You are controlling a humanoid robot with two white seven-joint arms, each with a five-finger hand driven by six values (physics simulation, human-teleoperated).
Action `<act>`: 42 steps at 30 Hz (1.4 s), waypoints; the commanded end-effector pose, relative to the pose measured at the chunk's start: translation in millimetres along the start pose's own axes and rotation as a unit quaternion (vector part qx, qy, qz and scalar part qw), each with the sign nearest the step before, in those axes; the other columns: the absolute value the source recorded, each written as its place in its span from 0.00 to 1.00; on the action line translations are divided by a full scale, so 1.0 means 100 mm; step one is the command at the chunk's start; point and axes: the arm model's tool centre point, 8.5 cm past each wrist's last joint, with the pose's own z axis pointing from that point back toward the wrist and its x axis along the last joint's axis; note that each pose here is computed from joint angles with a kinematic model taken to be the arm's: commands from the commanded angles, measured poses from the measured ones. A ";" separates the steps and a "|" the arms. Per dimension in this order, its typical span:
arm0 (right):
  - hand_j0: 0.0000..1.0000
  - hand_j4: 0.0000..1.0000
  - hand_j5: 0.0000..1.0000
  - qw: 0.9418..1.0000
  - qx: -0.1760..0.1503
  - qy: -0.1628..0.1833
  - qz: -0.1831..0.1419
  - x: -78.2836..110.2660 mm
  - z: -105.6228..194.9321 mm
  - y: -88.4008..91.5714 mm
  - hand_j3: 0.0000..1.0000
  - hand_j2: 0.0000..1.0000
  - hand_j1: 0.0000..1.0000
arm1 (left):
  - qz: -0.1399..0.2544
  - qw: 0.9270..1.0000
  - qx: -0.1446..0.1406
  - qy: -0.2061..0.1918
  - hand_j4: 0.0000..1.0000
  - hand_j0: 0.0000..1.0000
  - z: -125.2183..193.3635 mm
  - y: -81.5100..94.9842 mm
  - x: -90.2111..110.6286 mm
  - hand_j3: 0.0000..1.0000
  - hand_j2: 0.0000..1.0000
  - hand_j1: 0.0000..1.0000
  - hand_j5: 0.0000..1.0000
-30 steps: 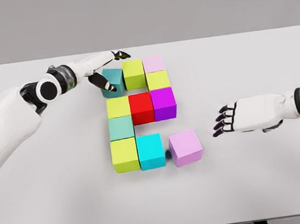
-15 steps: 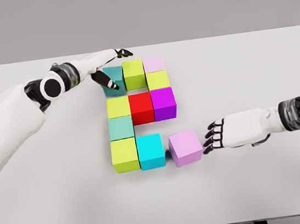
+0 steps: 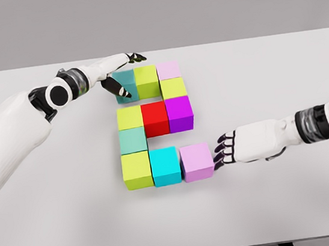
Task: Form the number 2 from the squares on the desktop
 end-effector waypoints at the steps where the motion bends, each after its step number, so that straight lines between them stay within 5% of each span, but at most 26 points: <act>1: 1.00 1.00 1.00 1.000 -0.003 -0.001 -0.002 0.00 -0.01 -0.01 1.00 1.00 1.00 | -0.001 1.000 0.002 -0.004 0.99 0.99 0.02 0.02 0.00 0.99 0.99 0.99 0.99; 22: 1.00 1.00 1.00 1.000 -0.005 0.013 0.011 -0.08 0.08 -0.11 1.00 1.00 1.00 | -0.008 1.000 0.008 -0.019 1.00 1.00 0.05 0.10 0.06 1.00 1.00 1.00 1.00; 24: 1.00 1.00 1.00 0.999 0.007 0.037 0.001 -0.18 0.23 -0.02 1.00 1.00 1.00 | -0.036 0.998 0.017 -0.038 1.00 1.00 0.30 0.24 -0.04 1.00 1.00 1.00 1.00; 26: 1.00 1.00 1.00 0.994 -0.010 0.102 -0.035 -0.57 0.57 0.00 1.00 1.00 1.00 | -0.083 0.994 0.027 -0.070 1.00 1.00 0.72 0.43 -0.14 1.00 1.00 1.00 1.00; 27: 1.00 1.00 1.00 0.992 -0.025 0.107 -0.062 -0.64 0.65 0.04 1.00 1.00 1.00 | -0.104 0.992 0.030 -0.068 1.00 1.00 0.97 0.52 -0.29 1.00 1.00 1.00 1.00; 29: 1.00 1.00 1.00 0.992 -0.027 0.104 -0.066 -0.64 0.64 0.04 1.00 1.00 1.00 | -0.121 0.992 0.026 -0.026 1.00 1.00 1.38 0.63 -0.68 1.00 1.00 1.00 1.00; 30: 1.00 1.00 1.00 0.992 -0.026 0.105 -0.066 -0.64 0.65 0.04 1.00 1.00 1.00 | -0.114 0.993 0.015 -0.009 1.00 1.00 1.47 0.51 -0.83 1.00 1.00 1.00 1.00; 33: 1.00 1.00 1.00 0.992 -0.026 0.104 -0.067 -0.64 0.65 0.04 1.00 1.00 1.00 | -0.107 0.994 -0.002 -0.015 1.00 1.00 1.42 0.30 -0.85 1.00 1.00 1.00 1.00; 42: 1.00 1.00 1.00 0.992 -0.029 0.104 -0.066 -0.64 0.65 0.03 1.00 1.00 1.00 | -0.117 0.993 -0.005 -0.035 1.00 1.00 1.44 0.29 -0.85 1.00 1.00 1.00 1.00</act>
